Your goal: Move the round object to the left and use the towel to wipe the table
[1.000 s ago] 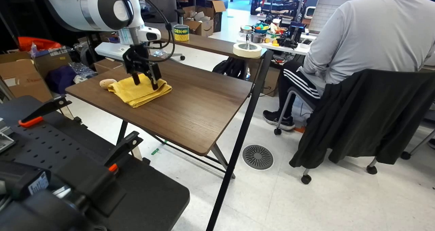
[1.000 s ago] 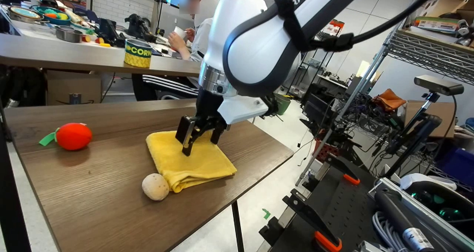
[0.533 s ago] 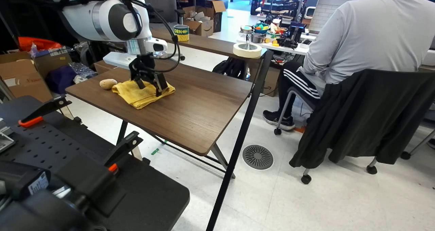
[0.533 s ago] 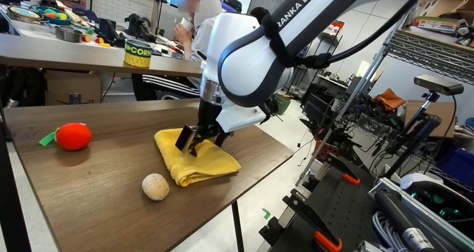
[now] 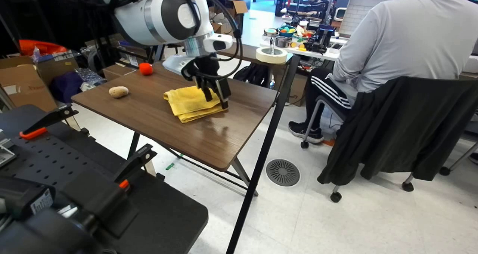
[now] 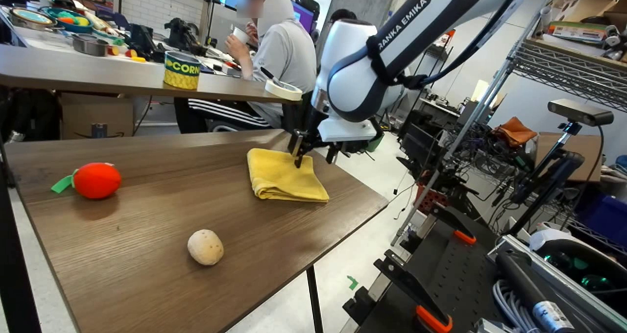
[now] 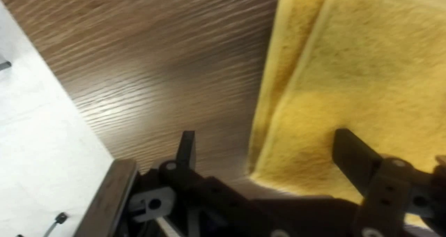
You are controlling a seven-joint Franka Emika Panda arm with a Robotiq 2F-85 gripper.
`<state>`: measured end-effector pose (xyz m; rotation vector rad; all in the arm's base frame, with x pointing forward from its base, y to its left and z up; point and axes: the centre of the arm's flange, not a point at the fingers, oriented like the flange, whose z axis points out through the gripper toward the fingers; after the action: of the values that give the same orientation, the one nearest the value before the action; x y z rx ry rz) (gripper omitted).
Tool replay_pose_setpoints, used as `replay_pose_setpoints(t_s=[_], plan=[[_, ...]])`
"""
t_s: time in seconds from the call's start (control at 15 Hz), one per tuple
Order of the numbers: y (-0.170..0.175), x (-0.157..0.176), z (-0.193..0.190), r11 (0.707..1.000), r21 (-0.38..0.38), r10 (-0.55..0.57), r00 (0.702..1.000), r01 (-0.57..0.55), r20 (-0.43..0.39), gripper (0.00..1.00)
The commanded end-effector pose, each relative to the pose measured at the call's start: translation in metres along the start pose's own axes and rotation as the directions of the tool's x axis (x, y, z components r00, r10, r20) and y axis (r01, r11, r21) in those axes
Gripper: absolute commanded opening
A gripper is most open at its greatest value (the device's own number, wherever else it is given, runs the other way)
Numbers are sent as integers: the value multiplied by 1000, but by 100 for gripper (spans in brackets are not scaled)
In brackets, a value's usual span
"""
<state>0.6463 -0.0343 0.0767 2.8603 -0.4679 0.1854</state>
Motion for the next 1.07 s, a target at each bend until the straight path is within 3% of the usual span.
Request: replay_pose_setpoints(t_s=[0.0, 0.4, 0.6, 0.93, 1.0], plan=[[14, 12, -5, 995, -2, 98, 995, -98, -23, 100], [-53, 4, -75, 983, 180, 49, 992, -28, -116, 100], [-72, 4, -63, 989, 141, 51, 996, -40, -71, 100], [-78, -29, -16, 997, 79, -17, 997, 11, 78, 100], [-72, -24, -28, 996, 86, 8, 999, -11, 37, 100]])
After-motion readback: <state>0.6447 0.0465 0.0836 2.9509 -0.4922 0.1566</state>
